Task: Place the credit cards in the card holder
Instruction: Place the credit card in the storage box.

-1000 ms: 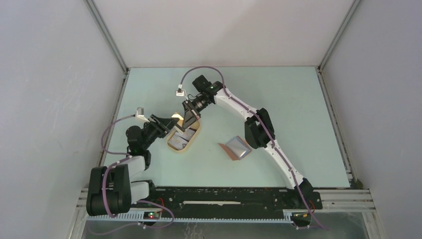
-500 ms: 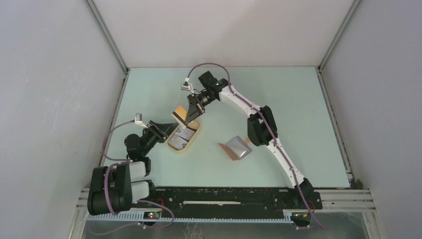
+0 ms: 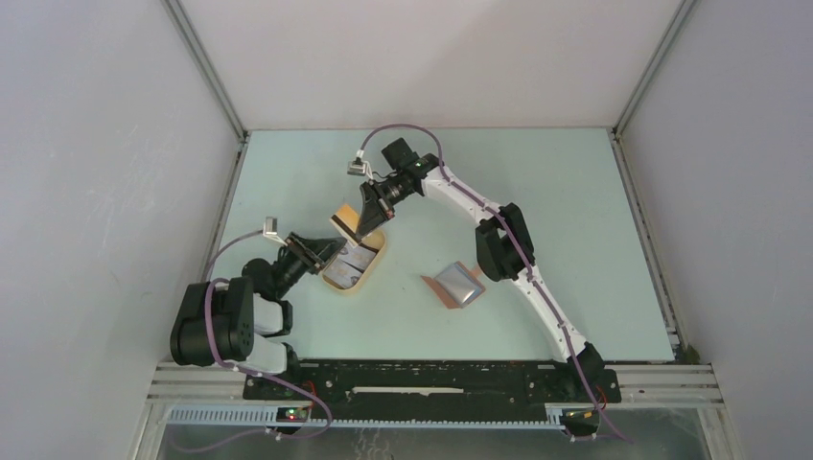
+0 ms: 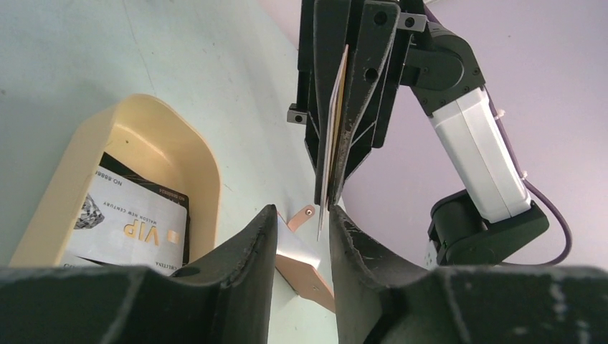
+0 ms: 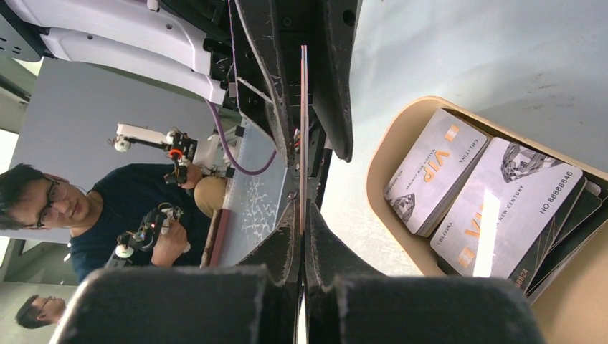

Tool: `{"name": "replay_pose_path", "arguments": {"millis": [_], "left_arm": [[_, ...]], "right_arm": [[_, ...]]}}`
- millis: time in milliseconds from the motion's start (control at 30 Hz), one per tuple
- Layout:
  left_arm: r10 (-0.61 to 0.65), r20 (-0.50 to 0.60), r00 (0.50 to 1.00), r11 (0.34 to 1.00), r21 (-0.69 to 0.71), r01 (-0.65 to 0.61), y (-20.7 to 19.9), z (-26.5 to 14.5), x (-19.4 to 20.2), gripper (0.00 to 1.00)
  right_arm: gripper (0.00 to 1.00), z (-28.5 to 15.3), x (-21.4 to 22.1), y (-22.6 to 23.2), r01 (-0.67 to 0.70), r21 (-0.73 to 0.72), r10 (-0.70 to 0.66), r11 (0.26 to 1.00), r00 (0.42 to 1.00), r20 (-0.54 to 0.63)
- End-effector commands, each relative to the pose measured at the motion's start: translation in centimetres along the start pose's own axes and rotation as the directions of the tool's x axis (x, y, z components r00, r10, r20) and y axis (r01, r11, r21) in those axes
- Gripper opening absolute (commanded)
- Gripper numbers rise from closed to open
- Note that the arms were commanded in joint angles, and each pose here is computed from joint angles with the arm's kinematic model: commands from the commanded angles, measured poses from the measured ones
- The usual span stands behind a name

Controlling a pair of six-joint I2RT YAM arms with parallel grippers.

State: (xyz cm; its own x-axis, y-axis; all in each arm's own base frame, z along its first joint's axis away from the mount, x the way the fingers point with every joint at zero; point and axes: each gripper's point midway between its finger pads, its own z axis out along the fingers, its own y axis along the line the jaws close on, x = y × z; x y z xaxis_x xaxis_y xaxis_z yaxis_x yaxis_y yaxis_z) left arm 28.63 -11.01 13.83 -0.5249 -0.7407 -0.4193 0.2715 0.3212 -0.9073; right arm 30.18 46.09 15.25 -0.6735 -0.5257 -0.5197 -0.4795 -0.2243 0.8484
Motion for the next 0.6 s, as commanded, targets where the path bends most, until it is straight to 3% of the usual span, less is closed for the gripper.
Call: {"name": "replay_pose_path", "arguments": {"millis": [0,333,567], "left_arm": [[0.079,0.007,0.997,0.993,0.090,-0.080,-2.23,-0.03,-0.65,0.37],[0.080,-0.002,0.997,0.993,0.087,-0.079,-1.97,0.16,-0.67,0.33],[0.106,0.000,0.994,0.988,0.110,-0.105,-2.79,-0.17,-0.51,0.38]], "right_arm": [[0.00,0.01,-0.94,2.27,0.030,-0.045,-0.030,0.999,1.000,0.002],[0.00,0.25,-0.93,2.65,0.026,-0.061,-0.026,0.998,1.000,-0.003],[0.00,0.19,-0.99,2.57,0.024,-0.059,-0.025,0.998,1.000,-0.001]]}}
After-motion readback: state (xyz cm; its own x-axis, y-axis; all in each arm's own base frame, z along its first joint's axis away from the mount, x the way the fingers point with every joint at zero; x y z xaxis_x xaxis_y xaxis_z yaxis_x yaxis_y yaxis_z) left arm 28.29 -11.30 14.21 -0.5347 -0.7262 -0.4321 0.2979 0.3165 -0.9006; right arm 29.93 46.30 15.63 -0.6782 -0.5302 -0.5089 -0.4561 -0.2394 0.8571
